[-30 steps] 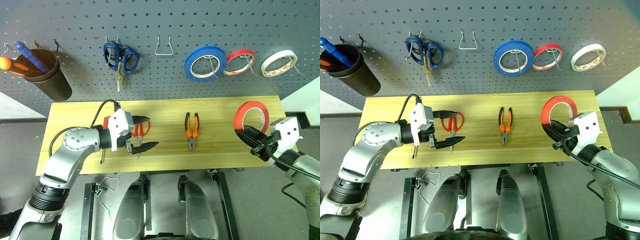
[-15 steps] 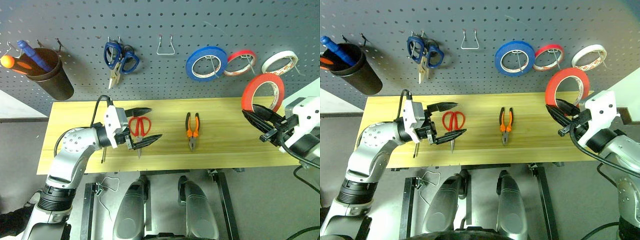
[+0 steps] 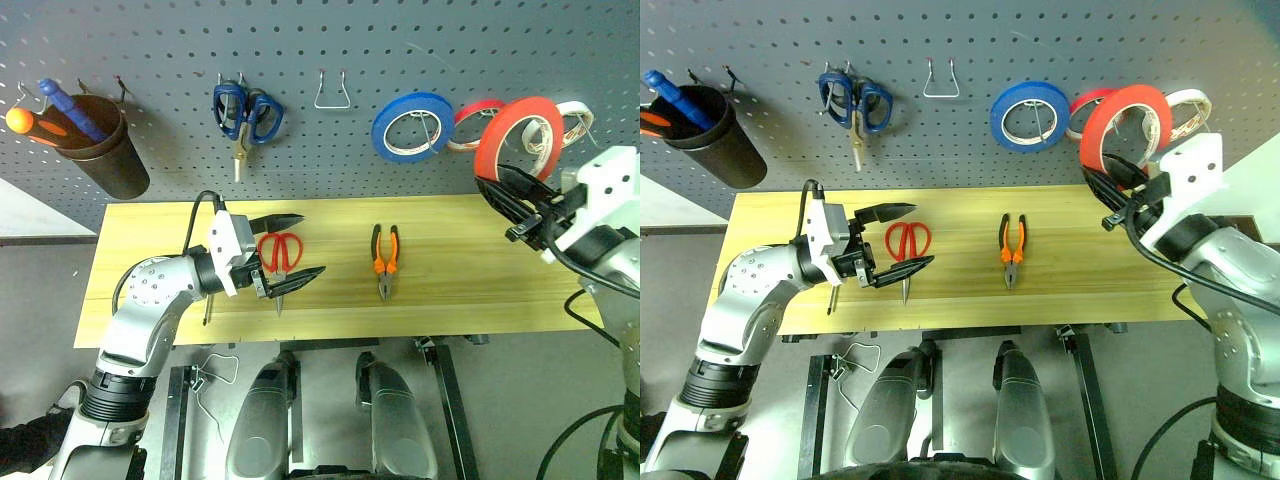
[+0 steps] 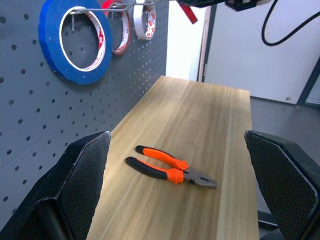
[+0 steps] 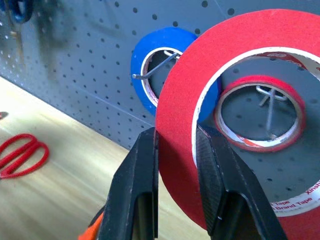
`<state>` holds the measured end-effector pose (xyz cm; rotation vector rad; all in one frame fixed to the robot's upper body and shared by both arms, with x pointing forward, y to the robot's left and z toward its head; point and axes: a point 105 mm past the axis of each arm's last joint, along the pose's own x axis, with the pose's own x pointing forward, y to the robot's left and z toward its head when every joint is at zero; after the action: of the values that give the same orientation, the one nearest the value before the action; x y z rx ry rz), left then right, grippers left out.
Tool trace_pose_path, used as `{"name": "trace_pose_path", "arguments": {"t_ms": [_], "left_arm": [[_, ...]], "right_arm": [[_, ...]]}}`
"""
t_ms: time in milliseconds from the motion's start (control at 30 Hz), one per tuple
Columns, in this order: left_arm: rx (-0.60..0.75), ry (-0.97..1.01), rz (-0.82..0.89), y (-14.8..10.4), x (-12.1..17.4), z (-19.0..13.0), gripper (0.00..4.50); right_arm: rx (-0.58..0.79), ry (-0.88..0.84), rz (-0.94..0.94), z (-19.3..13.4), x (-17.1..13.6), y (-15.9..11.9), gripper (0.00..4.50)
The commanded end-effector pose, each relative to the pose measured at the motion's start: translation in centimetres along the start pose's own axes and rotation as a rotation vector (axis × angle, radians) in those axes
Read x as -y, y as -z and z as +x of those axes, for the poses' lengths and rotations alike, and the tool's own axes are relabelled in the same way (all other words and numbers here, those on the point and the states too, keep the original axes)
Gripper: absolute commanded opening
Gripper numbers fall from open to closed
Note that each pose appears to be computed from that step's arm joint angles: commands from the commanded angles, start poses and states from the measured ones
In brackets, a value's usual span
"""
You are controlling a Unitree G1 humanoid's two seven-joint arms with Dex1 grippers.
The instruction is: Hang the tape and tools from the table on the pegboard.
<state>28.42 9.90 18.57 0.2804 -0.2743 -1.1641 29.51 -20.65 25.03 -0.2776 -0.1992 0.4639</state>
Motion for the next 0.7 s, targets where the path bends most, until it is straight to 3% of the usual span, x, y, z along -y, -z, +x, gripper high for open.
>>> {"name": "trace_pose_path", "arguments": {"t_ms": [33,233,700], "left_arm": [[0.012,0.002,0.031,-1.1,0.3,-0.5,4.50],[0.007,-0.002,0.035,-1.2,0.4,-0.6,4.50],[0.007,-0.012,0.042,-1.5,0.3,-0.6,4.50]], "right_arm": [[0.053,0.016,-0.023,0.5,0.4,-0.7,0.69],[0.074,0.034,0.014,2.0,0.8,0.1,0.69],[0.077,0.121,0.161,6.3,3.0,5.3,0.69]]}}
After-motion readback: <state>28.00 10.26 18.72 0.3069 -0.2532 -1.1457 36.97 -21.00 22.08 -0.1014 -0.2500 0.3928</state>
